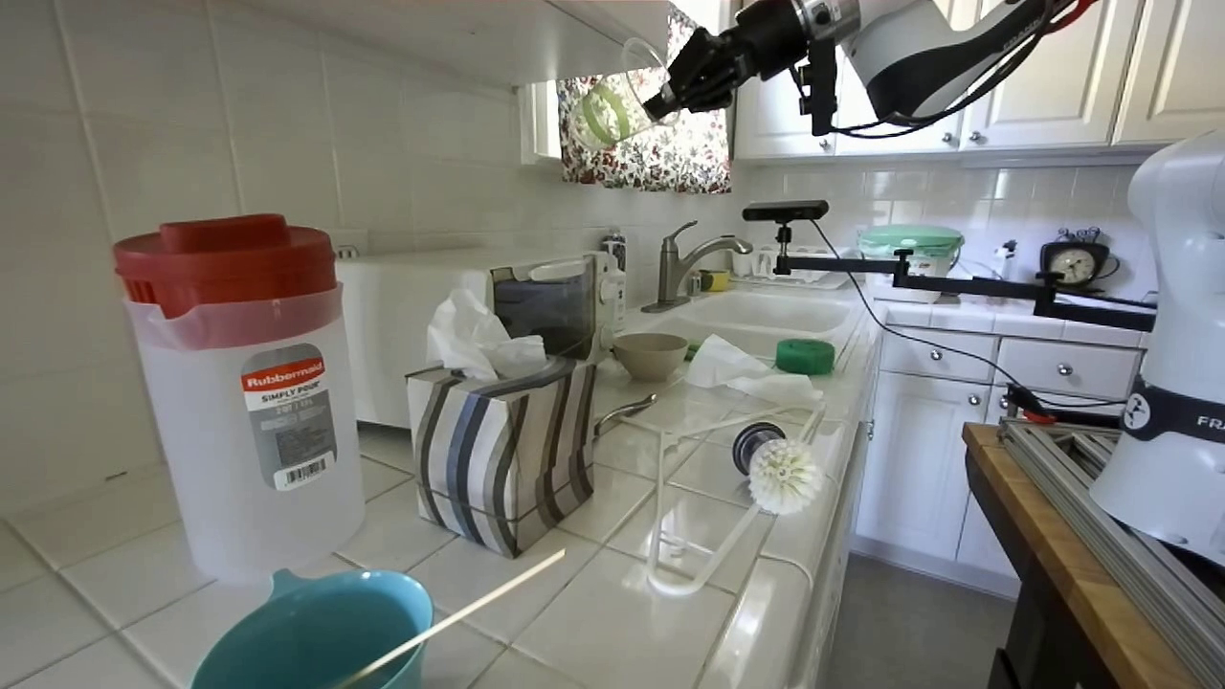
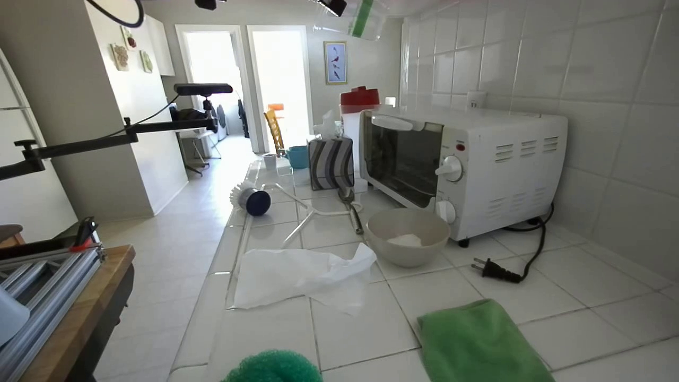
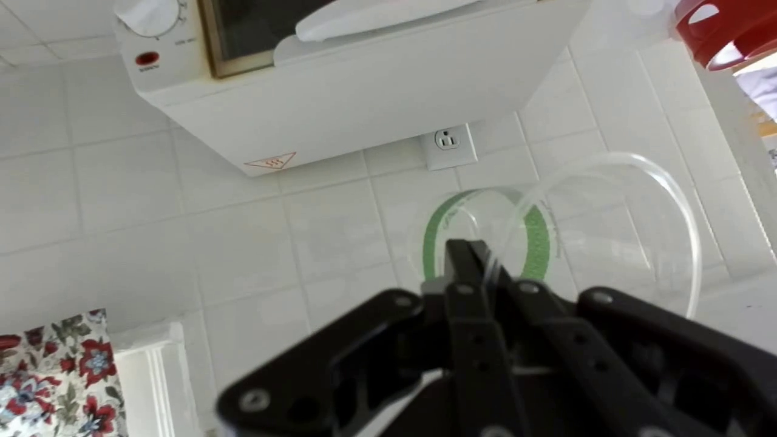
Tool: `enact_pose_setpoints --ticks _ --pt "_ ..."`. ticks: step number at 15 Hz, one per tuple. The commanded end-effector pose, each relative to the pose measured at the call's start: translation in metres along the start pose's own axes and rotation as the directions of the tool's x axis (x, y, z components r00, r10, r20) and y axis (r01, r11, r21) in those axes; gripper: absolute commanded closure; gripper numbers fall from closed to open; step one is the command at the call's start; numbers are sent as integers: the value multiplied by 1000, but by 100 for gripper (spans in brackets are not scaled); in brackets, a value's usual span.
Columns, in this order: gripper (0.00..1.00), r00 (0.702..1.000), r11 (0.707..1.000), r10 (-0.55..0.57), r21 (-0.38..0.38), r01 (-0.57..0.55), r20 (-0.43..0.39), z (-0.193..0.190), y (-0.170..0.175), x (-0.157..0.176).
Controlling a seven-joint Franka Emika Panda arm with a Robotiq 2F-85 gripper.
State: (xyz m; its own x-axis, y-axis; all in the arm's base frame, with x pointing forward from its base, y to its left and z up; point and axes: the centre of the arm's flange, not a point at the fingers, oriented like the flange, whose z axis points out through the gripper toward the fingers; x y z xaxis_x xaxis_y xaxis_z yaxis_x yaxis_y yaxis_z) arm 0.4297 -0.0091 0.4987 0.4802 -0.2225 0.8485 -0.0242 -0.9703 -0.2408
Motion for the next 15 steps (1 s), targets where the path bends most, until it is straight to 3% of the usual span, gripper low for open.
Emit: enact_pose_setpoints --ticks 1,4,7,12,15 --pt "99 1000 999 28 22 -28 9 0 -2 -1" --pt "99 994 989 111 101 -112 8 0 -7 -1" --pt "99 975 960 221 180 -216 -7 -4 -10 4" --pt "99 927 912 376 181 -368 -7 0 -10 11" --pt "99 888 874 456 164 -458 51 7 -14 4"
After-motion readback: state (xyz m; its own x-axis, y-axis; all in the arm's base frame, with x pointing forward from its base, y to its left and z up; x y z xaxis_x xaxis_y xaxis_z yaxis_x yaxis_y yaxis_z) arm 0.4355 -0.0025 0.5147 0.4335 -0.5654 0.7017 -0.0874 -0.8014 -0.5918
